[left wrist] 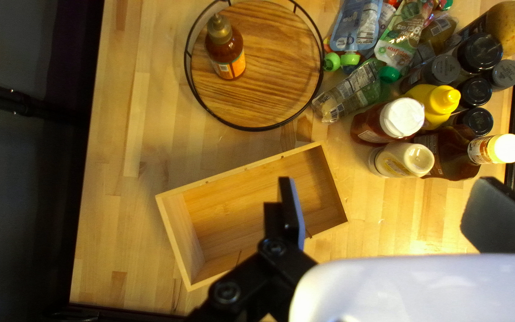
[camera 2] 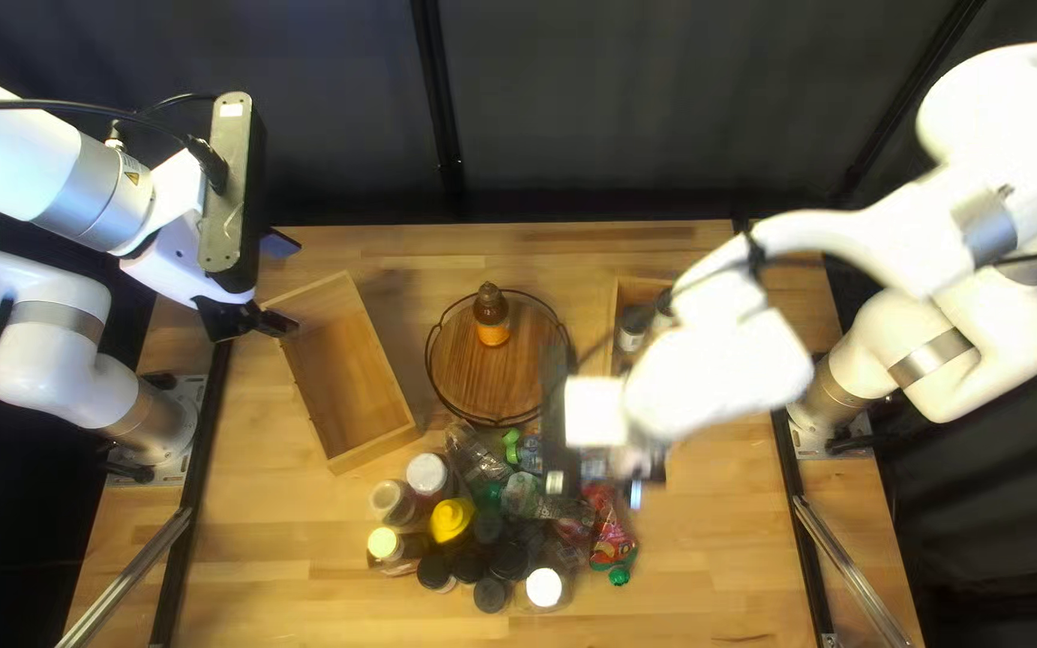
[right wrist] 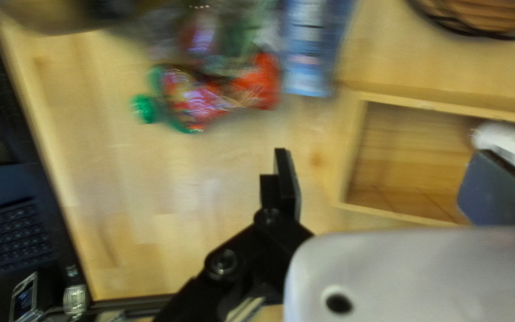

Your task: Separate condiments, baby food and spices and place it in 3 different racks/containers

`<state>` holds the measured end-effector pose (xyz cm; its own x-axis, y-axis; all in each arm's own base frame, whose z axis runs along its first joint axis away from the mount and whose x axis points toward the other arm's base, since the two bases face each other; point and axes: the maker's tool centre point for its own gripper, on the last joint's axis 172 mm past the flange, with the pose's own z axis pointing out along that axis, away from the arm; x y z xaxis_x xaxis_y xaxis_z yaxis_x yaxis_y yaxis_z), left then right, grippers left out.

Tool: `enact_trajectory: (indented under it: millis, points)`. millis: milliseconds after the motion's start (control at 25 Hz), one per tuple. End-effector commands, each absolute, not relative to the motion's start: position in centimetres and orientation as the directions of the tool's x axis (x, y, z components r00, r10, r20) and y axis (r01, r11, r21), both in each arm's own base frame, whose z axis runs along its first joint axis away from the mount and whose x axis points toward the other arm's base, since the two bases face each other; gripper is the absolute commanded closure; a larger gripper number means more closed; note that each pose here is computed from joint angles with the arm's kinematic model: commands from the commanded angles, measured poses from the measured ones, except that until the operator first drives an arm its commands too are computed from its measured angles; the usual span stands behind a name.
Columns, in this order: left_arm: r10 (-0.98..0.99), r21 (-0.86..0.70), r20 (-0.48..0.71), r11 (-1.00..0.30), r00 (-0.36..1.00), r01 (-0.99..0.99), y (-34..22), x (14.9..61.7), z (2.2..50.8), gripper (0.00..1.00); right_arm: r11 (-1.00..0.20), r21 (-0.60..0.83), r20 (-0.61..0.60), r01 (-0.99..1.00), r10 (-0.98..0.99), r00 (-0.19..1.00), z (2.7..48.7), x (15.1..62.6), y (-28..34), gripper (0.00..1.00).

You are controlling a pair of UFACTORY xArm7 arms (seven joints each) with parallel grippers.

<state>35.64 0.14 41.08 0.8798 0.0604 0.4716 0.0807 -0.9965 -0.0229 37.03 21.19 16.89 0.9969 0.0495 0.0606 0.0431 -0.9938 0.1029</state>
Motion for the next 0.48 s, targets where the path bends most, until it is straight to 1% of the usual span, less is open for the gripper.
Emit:
enact_trajectory:
  millis: [40,120,240,400,480]
  points:
    - [0.060,-0.023,0.472,-0.996,0.880,0.081,0.1,35.6,41.1,0.00,-0.992,0.116,0.080,-0.049,-0.040,0.996,14.9,37.1,23.1,0.00]
    - [0.060,-0.023,0.472,-0.996,0.880,0.081,0.1,35.6,41.1,0.00,-0.986,0.114,0.101,-0.123,-0.112,0.989,14.4,37.3,23.0,0.00]
    - [0.060,-0.023,0.472,-0.996,0.880,0.081,0.1,35.6,41.1,0.00,-0.981,0.105,0.131,-0.165,-0.151,0.980,14.9,37.6,23.3,0.00]
    - [0.060,-0.023,0.472,-0.996,0.880,0.081,0.1,35.6,41.1,0.00,-0.985,0.105,0.157,-0.134,-0.117,0.981,18.3,39.4,24.7,0.00]
    - [0.060,-0.023,0.472,-0.996,0.880,0.081,0.1,35.6,41.1,0.00,-0.989,0.117,0.164,-0.087,-0.068,0.984,20.3,40.5,25.7,0.00]
